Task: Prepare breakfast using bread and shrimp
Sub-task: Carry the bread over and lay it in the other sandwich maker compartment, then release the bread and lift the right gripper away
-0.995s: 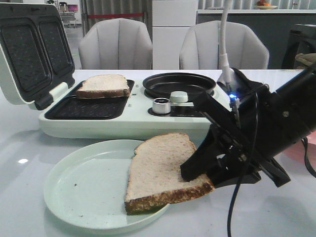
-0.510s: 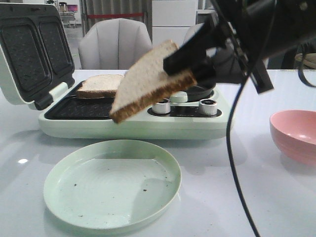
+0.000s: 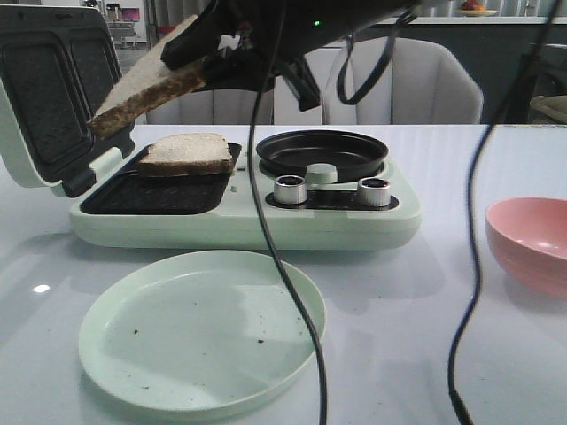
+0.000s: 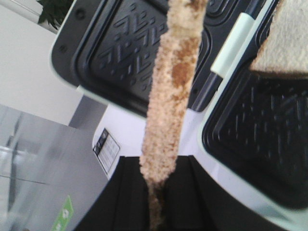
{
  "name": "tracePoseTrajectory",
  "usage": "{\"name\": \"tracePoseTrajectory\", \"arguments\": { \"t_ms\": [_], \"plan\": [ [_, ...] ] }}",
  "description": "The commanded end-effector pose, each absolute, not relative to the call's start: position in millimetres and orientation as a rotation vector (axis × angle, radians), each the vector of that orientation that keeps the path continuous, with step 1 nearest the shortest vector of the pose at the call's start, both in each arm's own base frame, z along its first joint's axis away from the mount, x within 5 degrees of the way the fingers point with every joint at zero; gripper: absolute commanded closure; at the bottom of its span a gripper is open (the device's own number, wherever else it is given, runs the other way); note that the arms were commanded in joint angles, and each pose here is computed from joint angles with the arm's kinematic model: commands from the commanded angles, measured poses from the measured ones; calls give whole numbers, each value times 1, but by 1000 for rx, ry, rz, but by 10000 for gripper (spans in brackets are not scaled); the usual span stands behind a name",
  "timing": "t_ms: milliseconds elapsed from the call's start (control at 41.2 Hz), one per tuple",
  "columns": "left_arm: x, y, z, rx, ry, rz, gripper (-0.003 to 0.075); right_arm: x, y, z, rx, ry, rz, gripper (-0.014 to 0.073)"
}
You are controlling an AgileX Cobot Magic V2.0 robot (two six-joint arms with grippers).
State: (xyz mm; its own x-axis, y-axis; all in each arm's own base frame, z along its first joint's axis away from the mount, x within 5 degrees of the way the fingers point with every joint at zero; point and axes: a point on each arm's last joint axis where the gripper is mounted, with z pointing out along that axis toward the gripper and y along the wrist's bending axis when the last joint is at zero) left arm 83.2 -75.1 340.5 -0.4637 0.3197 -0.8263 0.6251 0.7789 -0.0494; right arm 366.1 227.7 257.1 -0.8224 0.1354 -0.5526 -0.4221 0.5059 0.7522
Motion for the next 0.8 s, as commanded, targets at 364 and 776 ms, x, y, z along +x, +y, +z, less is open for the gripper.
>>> {"name": "tracePoseTrajectory", "arguments": {
  "t_ms": [364,776],
  "plan": [
    [85,-78,354,680,1992,-485,307,402,248,238,-161,2150,1409,111],
    [85,-78,354,681,1997,-483,307,396,208,285,-357,2091,1281,69]
  ]
}}
